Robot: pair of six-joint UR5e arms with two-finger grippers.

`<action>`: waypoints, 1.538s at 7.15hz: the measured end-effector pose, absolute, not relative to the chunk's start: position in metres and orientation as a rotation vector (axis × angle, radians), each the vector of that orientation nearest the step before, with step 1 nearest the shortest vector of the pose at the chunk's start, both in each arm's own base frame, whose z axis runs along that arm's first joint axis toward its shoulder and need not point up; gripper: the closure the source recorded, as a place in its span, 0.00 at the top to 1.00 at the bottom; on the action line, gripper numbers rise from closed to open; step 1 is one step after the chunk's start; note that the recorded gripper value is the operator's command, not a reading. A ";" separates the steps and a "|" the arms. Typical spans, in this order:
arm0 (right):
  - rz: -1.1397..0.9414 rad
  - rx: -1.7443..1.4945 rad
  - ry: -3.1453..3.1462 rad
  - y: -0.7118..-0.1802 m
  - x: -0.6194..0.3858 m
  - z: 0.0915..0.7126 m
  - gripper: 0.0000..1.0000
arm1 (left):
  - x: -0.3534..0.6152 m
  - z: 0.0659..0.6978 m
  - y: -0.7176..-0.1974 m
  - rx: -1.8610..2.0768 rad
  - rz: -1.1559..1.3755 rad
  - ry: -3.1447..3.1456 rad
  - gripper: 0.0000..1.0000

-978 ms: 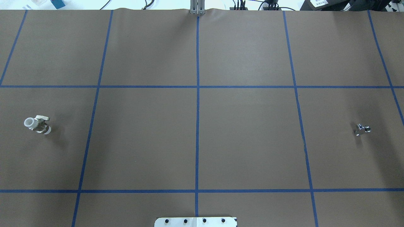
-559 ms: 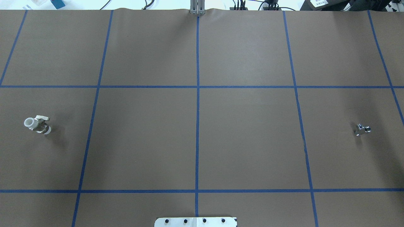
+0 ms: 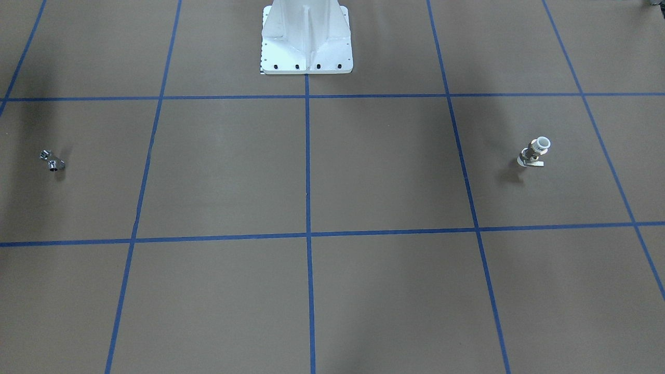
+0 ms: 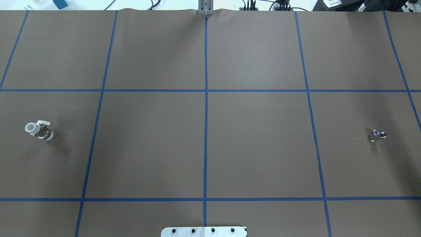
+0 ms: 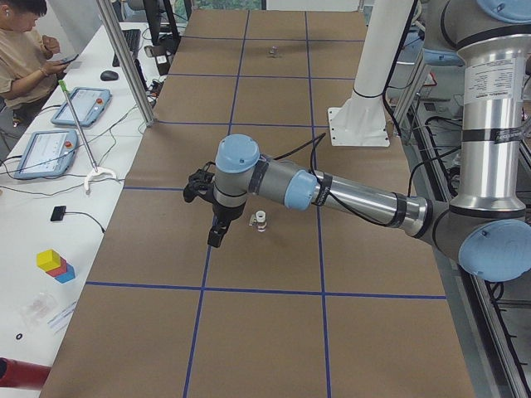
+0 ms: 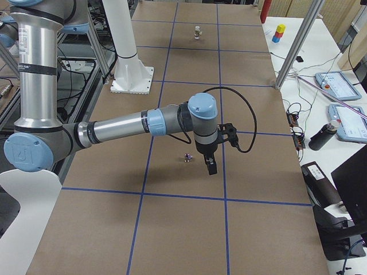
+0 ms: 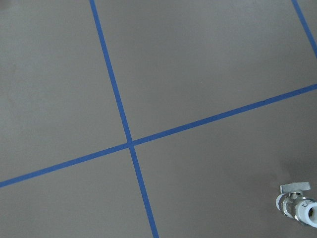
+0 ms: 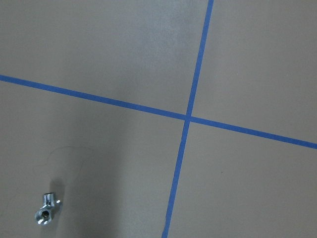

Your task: Assemble PPR valve and pipe with both arms

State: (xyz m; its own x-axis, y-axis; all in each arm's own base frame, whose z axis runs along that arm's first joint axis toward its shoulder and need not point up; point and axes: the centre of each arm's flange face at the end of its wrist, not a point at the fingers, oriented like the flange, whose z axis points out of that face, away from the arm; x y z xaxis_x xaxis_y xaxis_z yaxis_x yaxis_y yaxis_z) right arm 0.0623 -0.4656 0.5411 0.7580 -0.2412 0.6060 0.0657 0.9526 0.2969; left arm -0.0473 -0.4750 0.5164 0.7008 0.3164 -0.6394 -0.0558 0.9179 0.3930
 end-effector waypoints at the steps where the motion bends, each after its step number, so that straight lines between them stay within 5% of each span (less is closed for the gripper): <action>1: -0.174 0.272 -0.709 -0.468 0.053 0.545 1.00 | -0.025 0.513 -0.478 0.360 0.221 0.803 1.00; 11: -0.196 0.252 -0.735 -0.469 0.035 0.553 1.00 | 0.211 0.536 -0.418 0.153 0.025 0.781 1.00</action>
State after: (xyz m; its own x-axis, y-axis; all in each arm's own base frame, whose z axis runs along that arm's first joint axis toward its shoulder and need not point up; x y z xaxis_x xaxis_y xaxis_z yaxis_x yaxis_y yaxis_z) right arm 0.0354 -0.4687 0.5533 0.7255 -0.2638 0.6357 0.0883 0.9517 0.2941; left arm 0.2111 -0.4178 0.5359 0.7102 0.0791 -0.6996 0.0344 0.9886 0.1467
